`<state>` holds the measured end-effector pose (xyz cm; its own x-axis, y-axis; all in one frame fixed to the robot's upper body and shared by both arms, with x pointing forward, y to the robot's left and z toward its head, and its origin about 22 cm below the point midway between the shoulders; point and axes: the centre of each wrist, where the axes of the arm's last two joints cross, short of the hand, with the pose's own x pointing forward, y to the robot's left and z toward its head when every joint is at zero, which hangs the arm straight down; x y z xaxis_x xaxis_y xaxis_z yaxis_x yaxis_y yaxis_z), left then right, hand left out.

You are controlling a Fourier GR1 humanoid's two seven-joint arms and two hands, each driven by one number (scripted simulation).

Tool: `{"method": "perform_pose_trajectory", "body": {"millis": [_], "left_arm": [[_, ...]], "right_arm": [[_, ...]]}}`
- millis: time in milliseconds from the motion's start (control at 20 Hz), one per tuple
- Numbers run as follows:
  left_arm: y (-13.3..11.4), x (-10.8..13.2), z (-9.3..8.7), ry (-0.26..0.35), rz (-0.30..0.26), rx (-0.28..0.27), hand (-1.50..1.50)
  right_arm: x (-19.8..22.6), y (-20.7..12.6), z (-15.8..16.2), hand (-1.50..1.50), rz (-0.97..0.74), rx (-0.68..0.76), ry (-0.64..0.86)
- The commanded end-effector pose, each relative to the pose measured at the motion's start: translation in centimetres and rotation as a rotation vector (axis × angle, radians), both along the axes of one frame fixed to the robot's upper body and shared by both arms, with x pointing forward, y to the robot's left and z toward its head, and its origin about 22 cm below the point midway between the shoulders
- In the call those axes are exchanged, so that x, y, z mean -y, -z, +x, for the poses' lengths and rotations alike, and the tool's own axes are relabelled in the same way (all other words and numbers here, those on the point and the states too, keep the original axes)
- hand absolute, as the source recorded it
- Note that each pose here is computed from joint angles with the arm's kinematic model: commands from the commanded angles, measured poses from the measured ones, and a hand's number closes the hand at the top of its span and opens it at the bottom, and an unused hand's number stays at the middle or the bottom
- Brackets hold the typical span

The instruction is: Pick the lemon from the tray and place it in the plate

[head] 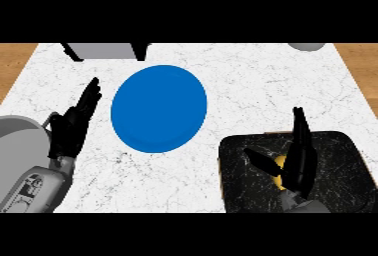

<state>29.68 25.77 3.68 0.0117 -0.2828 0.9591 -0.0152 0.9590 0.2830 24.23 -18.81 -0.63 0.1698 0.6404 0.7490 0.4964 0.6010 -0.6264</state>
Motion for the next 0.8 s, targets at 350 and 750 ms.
{"method": "perform_pose_trajectory", "body": {"millis": [350,750], "left_arm": [[-0.4,0.0,-0.2,0.002,-0.008,-0.006,0.00],[-1.1,-0.1,0.6,0.009,-0.005,-0.007,0.00]], "right_arm": [[0.2,-7.4,-3.5,-1.50,-0.166,-0.479,0.091],[2.0,-13.9,-3.8,-1.50,-0.138,-0.664,0.130]]}}
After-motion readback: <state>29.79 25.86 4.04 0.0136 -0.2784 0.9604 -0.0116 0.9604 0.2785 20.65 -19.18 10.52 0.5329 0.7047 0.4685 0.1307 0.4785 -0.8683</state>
